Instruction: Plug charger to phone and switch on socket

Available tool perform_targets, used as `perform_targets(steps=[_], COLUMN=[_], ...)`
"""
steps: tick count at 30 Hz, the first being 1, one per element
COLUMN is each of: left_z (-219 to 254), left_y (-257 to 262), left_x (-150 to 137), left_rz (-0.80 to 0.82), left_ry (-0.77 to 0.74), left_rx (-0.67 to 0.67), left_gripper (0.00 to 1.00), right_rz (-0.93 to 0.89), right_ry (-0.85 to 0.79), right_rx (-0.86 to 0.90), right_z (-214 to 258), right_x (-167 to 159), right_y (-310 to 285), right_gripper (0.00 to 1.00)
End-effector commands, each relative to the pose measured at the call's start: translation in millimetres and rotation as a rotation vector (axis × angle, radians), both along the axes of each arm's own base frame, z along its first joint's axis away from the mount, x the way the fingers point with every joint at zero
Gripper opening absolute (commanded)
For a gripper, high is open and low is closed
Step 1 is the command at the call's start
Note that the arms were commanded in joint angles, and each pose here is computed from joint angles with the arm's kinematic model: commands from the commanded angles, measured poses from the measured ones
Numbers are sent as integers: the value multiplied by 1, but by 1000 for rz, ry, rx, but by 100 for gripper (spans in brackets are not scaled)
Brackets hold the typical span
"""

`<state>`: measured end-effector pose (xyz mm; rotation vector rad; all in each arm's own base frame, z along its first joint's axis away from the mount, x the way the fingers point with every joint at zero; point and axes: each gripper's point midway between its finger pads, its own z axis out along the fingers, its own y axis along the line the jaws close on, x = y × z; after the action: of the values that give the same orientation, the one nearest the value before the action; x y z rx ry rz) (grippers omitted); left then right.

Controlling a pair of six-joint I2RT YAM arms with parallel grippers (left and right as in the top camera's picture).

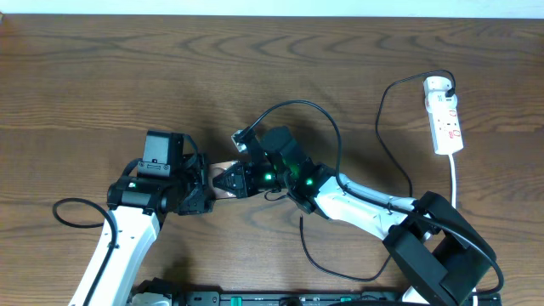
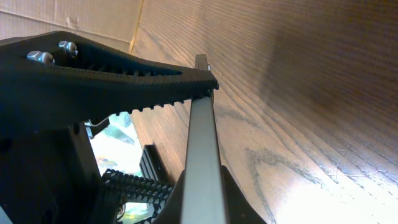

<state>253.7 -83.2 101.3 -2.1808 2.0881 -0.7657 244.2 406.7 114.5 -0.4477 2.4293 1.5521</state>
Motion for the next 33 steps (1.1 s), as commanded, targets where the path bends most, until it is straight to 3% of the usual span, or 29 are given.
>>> perform_targets(steps=[1,5,8,33], left_z=[12,12,12,21], left_y=[-2,-2,-2,-5], left_x=[6,6,6,7], left_rz=[-3,-4,-3,-97], left_ry=[-34,-34,-34,-103], left_rx=[-10,-10,-10,9], left_gripper=[41,71,85,86], right_rz=[41,41,41,-20], right_ry=[-8,-7,-8,8], right_rx=[34,34,34,-19], right_z=[9,9,9,-3], right_x=[-5,-5,-5,7], right_y=[6,6,6,-4], right_gripper=[1,1,2,1])
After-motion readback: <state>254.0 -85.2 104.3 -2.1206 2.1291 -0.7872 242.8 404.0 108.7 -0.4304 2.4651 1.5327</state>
